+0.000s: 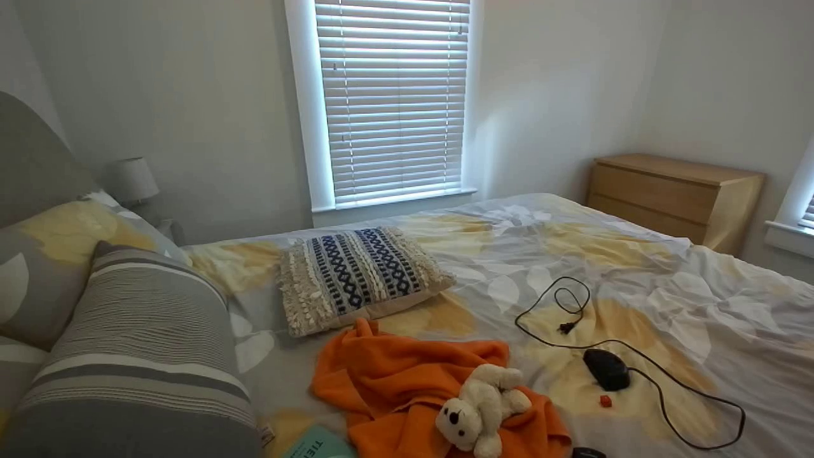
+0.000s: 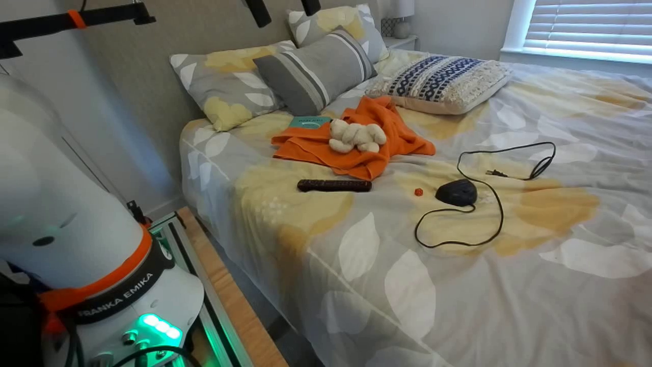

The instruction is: Move the stuffed toy to the right

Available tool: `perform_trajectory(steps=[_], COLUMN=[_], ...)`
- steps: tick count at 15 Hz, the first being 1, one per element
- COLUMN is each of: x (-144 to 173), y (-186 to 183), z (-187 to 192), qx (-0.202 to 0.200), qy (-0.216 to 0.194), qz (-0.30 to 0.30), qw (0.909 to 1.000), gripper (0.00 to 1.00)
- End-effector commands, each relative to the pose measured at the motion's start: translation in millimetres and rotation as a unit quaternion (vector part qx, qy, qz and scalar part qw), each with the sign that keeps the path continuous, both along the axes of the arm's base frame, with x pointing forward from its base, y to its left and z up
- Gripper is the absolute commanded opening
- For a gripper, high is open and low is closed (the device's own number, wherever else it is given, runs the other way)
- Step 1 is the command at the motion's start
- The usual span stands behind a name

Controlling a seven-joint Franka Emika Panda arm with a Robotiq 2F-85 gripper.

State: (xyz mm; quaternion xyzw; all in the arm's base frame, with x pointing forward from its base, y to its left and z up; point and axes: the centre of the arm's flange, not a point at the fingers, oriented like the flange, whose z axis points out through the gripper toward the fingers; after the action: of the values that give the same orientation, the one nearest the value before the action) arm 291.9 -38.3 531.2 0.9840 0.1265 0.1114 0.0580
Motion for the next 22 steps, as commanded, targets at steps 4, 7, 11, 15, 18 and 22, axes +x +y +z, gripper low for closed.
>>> perform_trajectory(steps=[4,7,11,15,18,22], x=[0.0,23.7,73.3,114.3,142.3,174.5], y=[0.0,9.3,23.2,58.2,85.5,109.9], z=[0.0,-15.6,-41.0,-82.9,-111.8,-153.8], qx=[0.0,0.03,0.071,0.143,0.21,0.222], qy=[0.0,0.009,-0.005,0.018,0.058,0.096], qz=[0.0,0.006,0.009,0.007,-0.003,-0.062], qw=[1.0,0.9995,0.9975,0.9896,0.976,0.9684], gripper=[1.0,1.0,1.0,1.0,1.0,1.0])
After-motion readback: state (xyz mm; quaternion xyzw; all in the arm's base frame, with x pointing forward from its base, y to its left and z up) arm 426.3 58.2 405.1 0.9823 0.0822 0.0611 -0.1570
